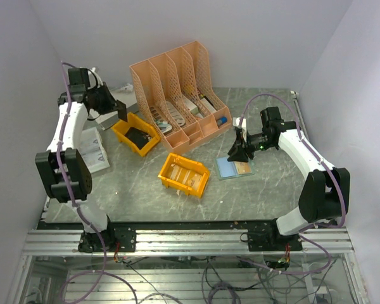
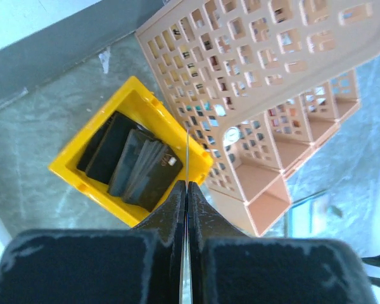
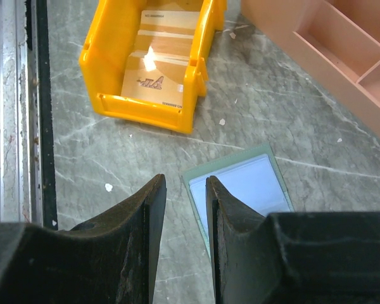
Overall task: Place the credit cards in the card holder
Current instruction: Pick up the credit card from the storage box.
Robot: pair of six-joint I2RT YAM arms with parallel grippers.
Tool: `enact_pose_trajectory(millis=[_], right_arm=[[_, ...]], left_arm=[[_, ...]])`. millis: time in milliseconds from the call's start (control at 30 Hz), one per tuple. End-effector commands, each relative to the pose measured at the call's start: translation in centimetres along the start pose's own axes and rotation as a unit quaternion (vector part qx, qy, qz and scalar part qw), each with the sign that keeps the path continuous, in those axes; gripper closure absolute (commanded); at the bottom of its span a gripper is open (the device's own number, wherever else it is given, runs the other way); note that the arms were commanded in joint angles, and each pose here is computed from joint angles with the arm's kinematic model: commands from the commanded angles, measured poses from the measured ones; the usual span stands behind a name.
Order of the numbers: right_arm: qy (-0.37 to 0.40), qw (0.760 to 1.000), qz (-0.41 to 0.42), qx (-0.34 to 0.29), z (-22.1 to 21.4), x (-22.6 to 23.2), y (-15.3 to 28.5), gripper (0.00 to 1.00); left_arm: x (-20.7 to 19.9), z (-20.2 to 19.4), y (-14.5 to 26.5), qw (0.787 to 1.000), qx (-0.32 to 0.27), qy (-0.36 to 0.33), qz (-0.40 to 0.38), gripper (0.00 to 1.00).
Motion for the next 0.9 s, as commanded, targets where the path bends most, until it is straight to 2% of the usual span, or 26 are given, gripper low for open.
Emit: enact_pose_trajectory(millis=[0, 100, 200, 300, 400, 500, 667, 867], right_arm=[[0.007, 1.0, 0.001, -0.031, 1.2, -0.1, 0.2, 0.68], [-0.005, 0.999, -0.005, -0.051, 1.8, 0.0, 0.3, 0.68], [-0.021, 0.997, -0.005, -0.076, 2.5, 0.1, 0.2, 0.67], [-0.033, 0.995, -0.01, -0.099, 3.1, -0.1, 0.5, 0.66], [-0.047, 0.992, -0.024, -0.119, 3.6, -0.3, 1.5, 0.65], [-0.062, 0.987, -0.03, -0.142, 4.5, -0.2, 2.7, 0.63], [-0.085, 0.982, -0.013, -0.168, 5.4, 0.9, 3.8, 0.53], [-0.137, 0.968, 0.031, -0.21, 7.7, 1.9, 5.2, 0.47]], left_arm=[[-2.9, -0.9, 2.6, 0.991, -0.004, 0.119, -0.06, 0.93], [-6.0, -2.2, 4.7, 0.981, -0.033, 0.108, -0.158, 0.93], [-9.2, -4.3, 7.1, 0.969, -0.062, 0.067, -0.23, 0.93], [-13.1, -7.6, 9.3, 0.95, -0.091, 0.02, -0.298, 0.93], [-15.6, -11.1, 10.2, 0.93, -0.112, 0.009, -0.349, 0.93], [-18.4, -14.3, 11.3, 0.902, -0.132, 0.005, -0.411, 0.93], [-20.9, -19.3, 11.2, 0.873, -0.144, 0.014, -0.466, 0.93], [-24.1, -23.9, 9.7, 0.859, -0.144, -0.03, -0.49, 0.93]])
Point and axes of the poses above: each gripper's point midway between its finger pads, its own y axis back along the fingers, its own x axis along the line the jaws close on, z = x × y, the point moved 6 cm from there along y, back along the fingers, and after that the axes turned 4 degrees about y, right-handed, at the moved point
